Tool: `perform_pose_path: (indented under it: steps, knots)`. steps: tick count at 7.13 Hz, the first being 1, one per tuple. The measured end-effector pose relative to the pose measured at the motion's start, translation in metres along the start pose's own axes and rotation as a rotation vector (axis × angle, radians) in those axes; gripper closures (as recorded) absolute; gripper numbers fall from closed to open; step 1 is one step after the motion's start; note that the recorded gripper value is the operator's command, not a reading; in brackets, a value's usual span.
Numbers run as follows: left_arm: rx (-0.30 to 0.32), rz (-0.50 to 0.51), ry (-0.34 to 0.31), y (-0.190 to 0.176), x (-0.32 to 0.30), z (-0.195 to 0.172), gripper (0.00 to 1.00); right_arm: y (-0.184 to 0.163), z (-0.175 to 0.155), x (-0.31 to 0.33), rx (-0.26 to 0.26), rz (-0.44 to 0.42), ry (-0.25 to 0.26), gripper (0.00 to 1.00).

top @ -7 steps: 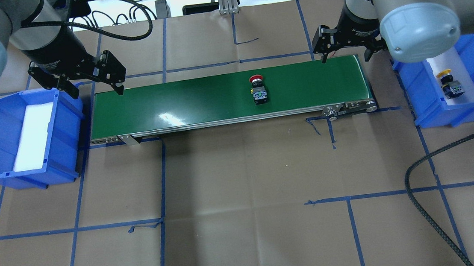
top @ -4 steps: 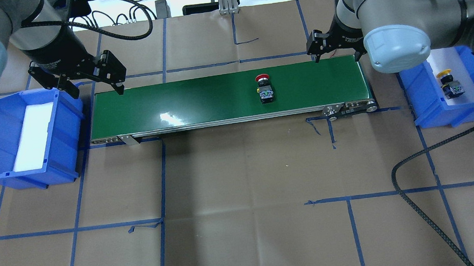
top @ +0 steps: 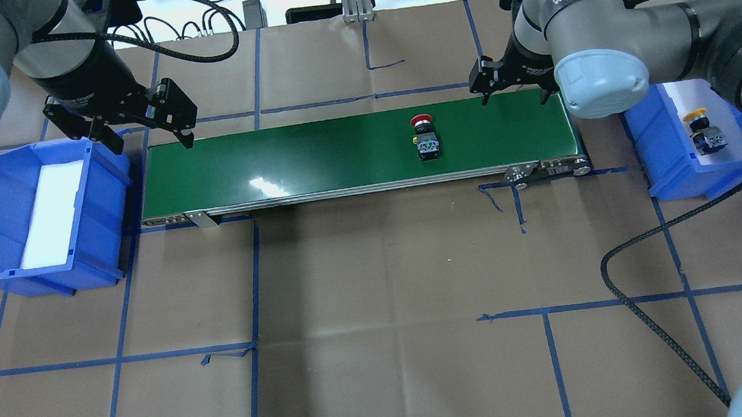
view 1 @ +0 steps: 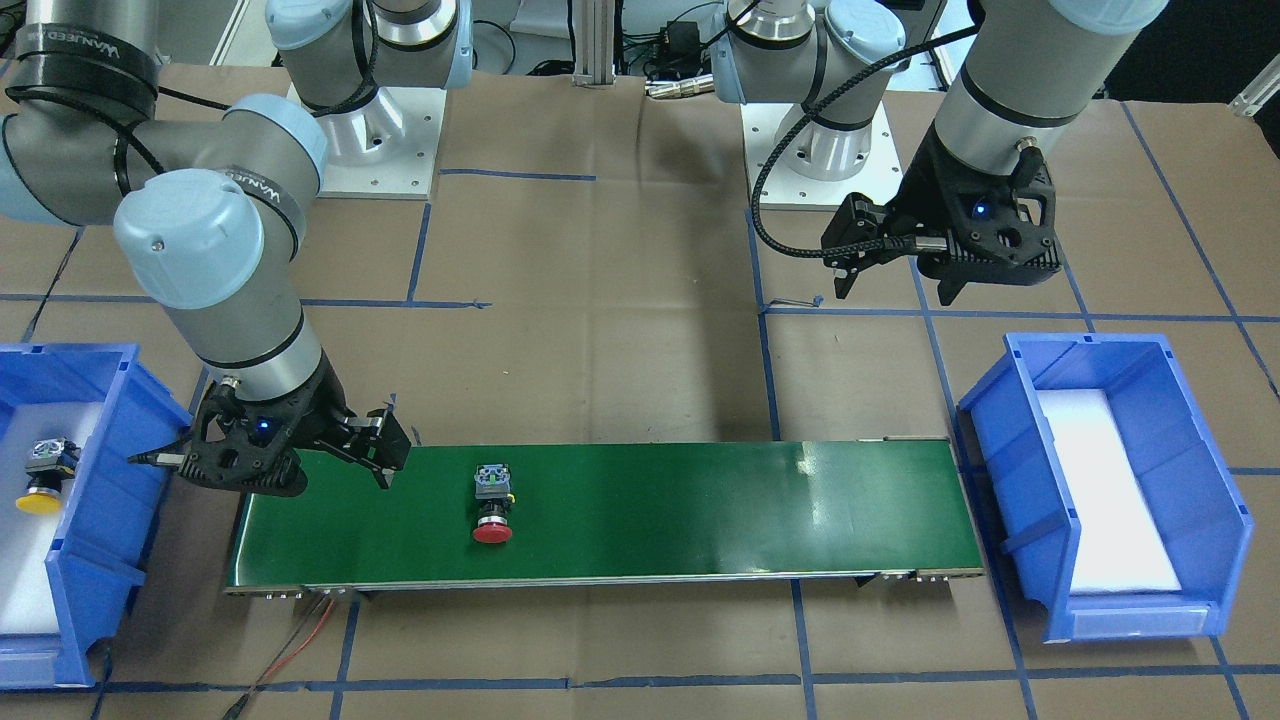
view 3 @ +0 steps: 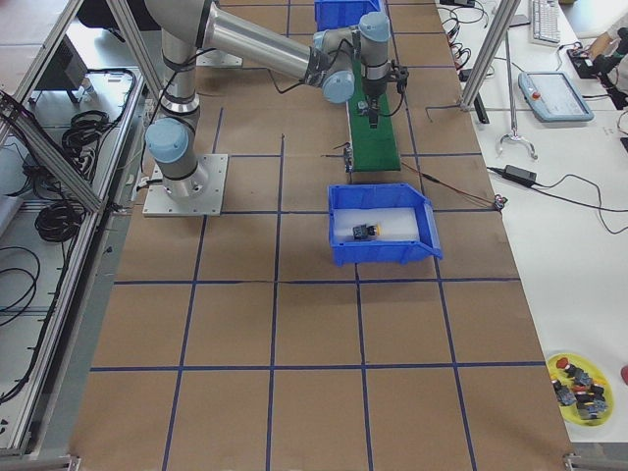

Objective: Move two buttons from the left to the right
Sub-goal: 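Move the right gripper to the belt and grasp the red button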

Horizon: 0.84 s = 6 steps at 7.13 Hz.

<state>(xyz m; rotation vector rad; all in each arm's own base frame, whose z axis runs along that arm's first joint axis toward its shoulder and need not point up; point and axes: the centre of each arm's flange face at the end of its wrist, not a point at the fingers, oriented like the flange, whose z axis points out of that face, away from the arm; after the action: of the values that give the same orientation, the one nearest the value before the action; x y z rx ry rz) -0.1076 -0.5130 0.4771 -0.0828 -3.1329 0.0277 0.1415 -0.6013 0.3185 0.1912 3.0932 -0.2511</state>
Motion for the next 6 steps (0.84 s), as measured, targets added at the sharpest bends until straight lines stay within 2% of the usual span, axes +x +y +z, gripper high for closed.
perform_pose_path:
  steps: [2, 6]
  knots:
    - [0.000, 0.000, 0.000, 0.000, 0.000, 0.000, 0.01, -0.007, 0.016, -0.001, 0.008, 0.000, -0.006, 0.01]
    - [0.000, 0.000, 0.001, 0.000, 0.000, 0.000, 0.01, -0.007, 0.026, -0.005, -0.008, 0.000, -0.051, 0.01]
